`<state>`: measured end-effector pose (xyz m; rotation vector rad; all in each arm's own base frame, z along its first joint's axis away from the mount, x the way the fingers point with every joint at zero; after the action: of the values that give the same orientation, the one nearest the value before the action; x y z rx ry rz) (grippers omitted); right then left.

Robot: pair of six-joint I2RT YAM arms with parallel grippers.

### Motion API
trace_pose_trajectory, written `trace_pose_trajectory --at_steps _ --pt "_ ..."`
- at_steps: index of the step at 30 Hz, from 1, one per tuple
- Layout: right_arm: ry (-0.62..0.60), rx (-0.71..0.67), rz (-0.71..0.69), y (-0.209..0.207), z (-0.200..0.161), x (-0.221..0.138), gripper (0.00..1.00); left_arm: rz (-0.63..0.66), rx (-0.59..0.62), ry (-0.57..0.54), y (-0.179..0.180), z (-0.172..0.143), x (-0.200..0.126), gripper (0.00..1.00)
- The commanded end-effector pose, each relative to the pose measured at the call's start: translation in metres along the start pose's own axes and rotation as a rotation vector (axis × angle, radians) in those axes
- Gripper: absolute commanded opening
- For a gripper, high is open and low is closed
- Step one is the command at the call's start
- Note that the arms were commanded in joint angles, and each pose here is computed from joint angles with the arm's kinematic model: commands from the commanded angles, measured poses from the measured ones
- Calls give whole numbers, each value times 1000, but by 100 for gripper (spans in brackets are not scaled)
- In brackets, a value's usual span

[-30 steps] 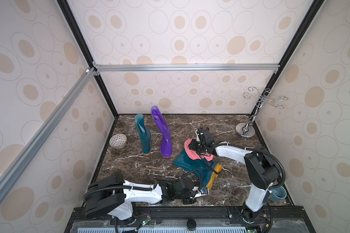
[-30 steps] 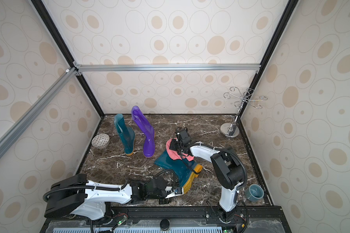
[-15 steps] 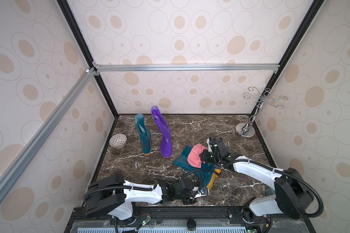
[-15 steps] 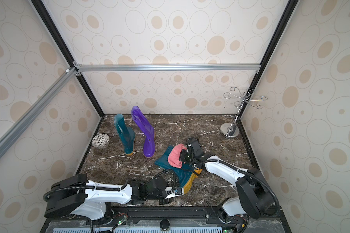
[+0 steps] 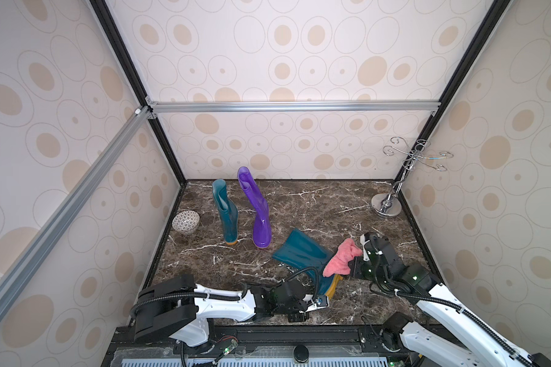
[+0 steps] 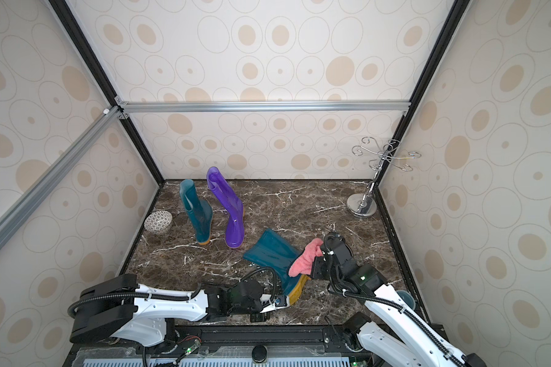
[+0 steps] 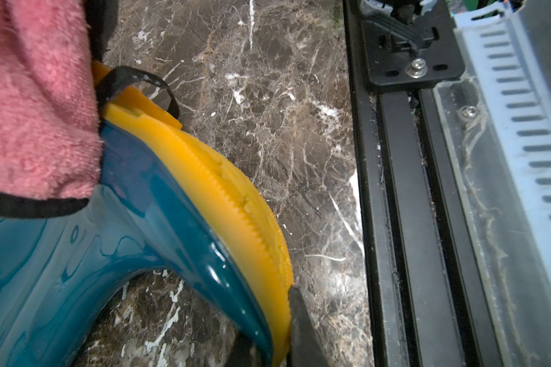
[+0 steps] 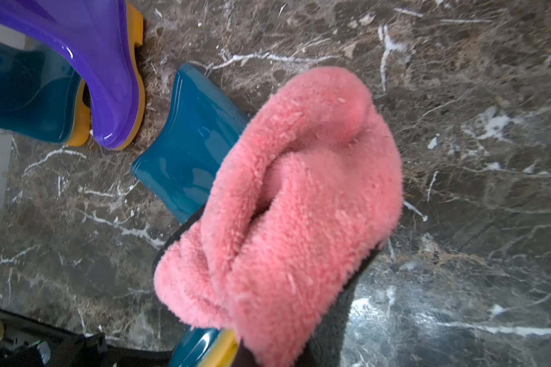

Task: Wipe the rubber boots with a cloth
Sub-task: Wipe the dirt off the rubber boot.

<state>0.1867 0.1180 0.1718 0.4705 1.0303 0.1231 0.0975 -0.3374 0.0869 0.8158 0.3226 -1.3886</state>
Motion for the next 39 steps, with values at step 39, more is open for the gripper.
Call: trace_pose_trajectory --at_steps 39 --pt "69 23 -21 25 50 164 0 58 49 -96 12 23 -6 0"
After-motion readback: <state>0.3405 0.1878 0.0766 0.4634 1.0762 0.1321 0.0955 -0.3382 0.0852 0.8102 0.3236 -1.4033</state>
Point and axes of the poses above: each gripper's point midway between its finger pads, its own x axis out along the fingers, its own y axis along the line the jaws close on, z = x × y, the point moved 3 cm from there along -x, back along the fingers, and after that the axes turned 8 degrees about x, right-handed, at the moved point
